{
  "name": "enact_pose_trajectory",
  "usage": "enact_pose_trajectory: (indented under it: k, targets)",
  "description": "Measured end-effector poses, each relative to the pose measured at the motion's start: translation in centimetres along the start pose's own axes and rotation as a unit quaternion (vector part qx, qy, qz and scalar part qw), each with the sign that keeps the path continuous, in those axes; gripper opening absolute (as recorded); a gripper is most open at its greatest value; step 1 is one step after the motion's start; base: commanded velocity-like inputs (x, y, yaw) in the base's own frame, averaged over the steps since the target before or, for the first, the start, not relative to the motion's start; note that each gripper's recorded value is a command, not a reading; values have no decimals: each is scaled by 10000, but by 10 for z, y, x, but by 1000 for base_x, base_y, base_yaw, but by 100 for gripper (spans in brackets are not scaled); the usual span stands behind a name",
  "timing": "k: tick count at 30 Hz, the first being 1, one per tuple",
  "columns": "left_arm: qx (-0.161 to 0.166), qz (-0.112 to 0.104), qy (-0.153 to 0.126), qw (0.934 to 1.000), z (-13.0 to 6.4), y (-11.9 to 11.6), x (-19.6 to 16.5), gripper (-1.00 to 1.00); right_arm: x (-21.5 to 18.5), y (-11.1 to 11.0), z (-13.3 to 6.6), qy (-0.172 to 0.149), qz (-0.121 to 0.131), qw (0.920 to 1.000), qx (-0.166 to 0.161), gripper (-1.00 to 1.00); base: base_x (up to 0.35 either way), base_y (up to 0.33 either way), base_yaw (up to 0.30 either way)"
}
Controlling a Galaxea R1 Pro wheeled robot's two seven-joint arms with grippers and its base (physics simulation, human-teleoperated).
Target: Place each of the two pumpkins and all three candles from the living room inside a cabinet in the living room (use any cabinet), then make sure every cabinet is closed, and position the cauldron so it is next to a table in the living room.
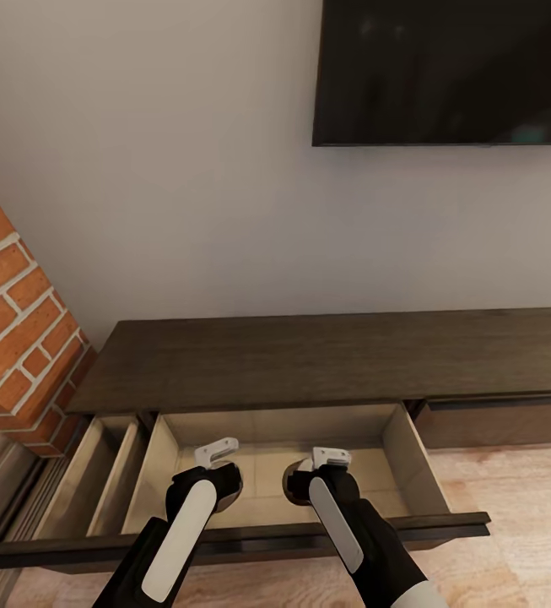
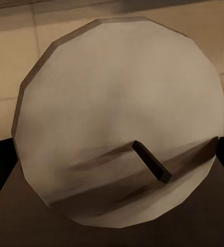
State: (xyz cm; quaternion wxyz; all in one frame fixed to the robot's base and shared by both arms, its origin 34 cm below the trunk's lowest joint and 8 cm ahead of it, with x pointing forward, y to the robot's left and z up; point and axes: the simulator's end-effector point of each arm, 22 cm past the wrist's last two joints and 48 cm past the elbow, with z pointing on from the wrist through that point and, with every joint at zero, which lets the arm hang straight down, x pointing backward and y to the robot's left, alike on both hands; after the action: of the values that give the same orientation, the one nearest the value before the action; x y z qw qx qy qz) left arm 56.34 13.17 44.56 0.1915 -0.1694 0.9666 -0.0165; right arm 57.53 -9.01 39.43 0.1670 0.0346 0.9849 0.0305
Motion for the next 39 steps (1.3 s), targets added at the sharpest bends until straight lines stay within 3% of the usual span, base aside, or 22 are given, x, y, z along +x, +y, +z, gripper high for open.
enact_pose_trajectory:
  k: [25,39]
  targets:
    - [11,5,0,10000,0,-1,0,-100,0,0,0,0,3,10000,-1,-100,37,-7,0]
    - [-2,4,0,10000,18,3,13,-100,14,-7,27,106,-42,9999,95,-100,0,0,0]
